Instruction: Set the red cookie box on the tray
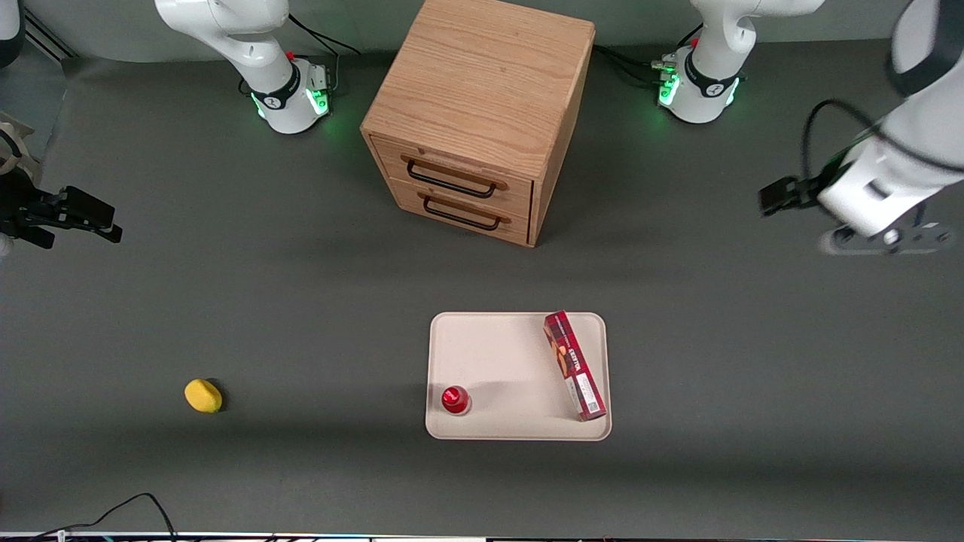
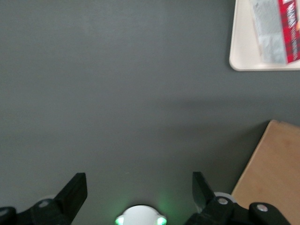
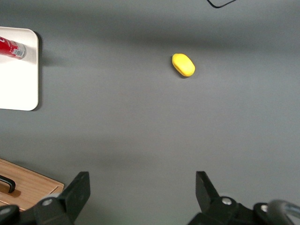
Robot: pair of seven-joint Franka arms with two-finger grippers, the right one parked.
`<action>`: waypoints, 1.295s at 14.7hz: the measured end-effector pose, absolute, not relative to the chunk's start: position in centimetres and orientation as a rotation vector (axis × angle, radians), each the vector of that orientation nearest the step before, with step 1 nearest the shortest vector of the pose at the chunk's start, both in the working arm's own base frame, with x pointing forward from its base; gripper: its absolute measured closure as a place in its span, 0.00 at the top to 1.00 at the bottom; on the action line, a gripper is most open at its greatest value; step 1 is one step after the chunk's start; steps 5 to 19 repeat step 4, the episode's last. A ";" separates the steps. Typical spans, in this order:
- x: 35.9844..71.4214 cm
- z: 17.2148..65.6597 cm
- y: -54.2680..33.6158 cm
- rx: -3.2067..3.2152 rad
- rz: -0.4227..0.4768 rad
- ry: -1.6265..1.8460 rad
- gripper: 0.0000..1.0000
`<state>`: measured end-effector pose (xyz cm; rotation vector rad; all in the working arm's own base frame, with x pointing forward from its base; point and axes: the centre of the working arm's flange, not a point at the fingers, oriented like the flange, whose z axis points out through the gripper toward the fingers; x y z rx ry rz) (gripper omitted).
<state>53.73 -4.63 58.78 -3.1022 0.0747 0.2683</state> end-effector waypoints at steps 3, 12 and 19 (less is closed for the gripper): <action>52.7 59.7 1.3 -3.108 0.253 0.132 1.00; 52.7 59.6 3.0 -3.112 0.255 0.111 1.00; 52.7 59.6 3.0 -3.112 0.255 0.111 1.00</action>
